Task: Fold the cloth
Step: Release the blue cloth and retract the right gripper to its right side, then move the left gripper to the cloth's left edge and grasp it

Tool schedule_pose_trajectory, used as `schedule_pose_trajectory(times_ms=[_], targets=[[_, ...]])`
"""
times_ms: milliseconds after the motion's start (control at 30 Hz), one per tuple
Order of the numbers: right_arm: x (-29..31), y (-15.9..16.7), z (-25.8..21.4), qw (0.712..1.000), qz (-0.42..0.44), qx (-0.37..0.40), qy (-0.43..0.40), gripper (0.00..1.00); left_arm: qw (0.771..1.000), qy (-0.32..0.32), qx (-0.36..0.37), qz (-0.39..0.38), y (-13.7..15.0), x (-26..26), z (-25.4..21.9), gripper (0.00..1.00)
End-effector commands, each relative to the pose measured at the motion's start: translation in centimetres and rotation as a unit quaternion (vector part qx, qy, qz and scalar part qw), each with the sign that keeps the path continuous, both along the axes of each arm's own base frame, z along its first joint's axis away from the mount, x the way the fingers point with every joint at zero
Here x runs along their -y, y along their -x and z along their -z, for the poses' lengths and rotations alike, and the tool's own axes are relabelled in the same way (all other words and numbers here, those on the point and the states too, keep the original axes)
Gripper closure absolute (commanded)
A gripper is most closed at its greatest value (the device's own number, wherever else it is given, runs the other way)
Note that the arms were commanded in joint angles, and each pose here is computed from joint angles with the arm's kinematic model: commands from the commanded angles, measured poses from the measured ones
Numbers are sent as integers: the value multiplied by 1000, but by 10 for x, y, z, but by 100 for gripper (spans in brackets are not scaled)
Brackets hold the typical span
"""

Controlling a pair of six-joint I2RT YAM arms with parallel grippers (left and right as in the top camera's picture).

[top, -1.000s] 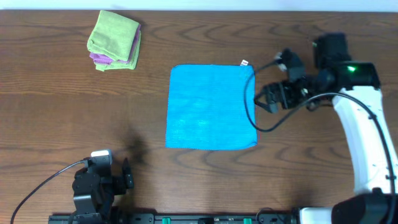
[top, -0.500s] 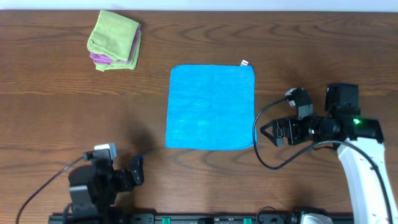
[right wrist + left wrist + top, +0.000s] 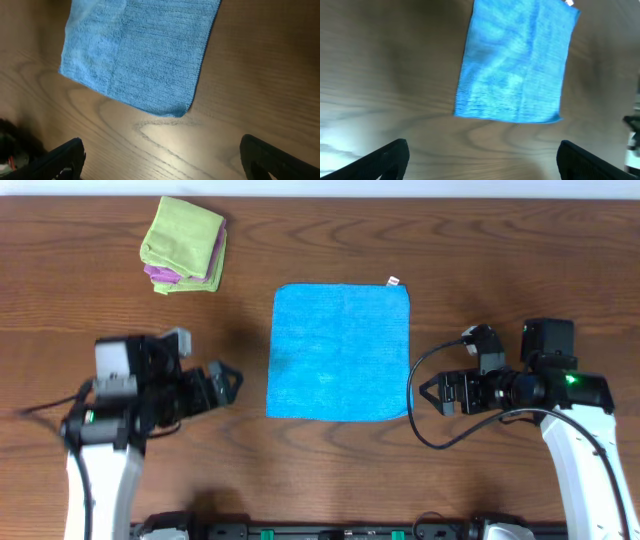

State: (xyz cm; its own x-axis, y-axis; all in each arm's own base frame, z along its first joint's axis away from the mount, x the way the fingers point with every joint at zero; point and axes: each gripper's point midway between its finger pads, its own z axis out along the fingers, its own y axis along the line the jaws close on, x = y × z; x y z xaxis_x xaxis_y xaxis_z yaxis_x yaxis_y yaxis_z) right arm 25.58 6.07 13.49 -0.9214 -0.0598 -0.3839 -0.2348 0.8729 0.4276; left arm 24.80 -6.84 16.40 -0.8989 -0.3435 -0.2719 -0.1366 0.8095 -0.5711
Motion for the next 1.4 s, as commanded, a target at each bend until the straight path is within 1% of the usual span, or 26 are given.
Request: schedule_pose_trajectory(times_ms=[0, 67, 100, 267, 433, 567, 633, 900, 1367], targets=[[1, 0, -1, 1000, 26, -12, -9, 1, 995, 61, -73, -38, -7, 11, 13, 5], [1, 0, -1, 999, 28, -13, -12, 1, 989, 72, -114, -60, -11, 11, 26, 5], [0, 0, -1, 999, 30, -13, -15, 1, 987, 77, -126, -59, -13, 12, 32, 5], [1, -5, 3, 998, 60, -18, -27, 1, 981, 147, -126, -13, -33, 33, 40, 5], [-6, -6, 7, 996, 71, -24, -55, 1, 977, 154, -149, -11, -42, 34, 64, 5], [-7, -5, 8, 995, 73, -27, -59, 1, 972, 156, -174, 6, -38, 36, 86, 5], [-7, -5, 8, 995, 75, -28, -60, 1, 969, 167, -180, 15, -37, 39, 92, 5], [-7, -5, 8, 994, 80, -32, -64, 1, 959, 199, -201, 19, -26, 47, 119, 4], [-7, -5, 8, 993, 87, -37, -67, 1, 952, 220, -214, -19, -10, 50, 147, 5]])
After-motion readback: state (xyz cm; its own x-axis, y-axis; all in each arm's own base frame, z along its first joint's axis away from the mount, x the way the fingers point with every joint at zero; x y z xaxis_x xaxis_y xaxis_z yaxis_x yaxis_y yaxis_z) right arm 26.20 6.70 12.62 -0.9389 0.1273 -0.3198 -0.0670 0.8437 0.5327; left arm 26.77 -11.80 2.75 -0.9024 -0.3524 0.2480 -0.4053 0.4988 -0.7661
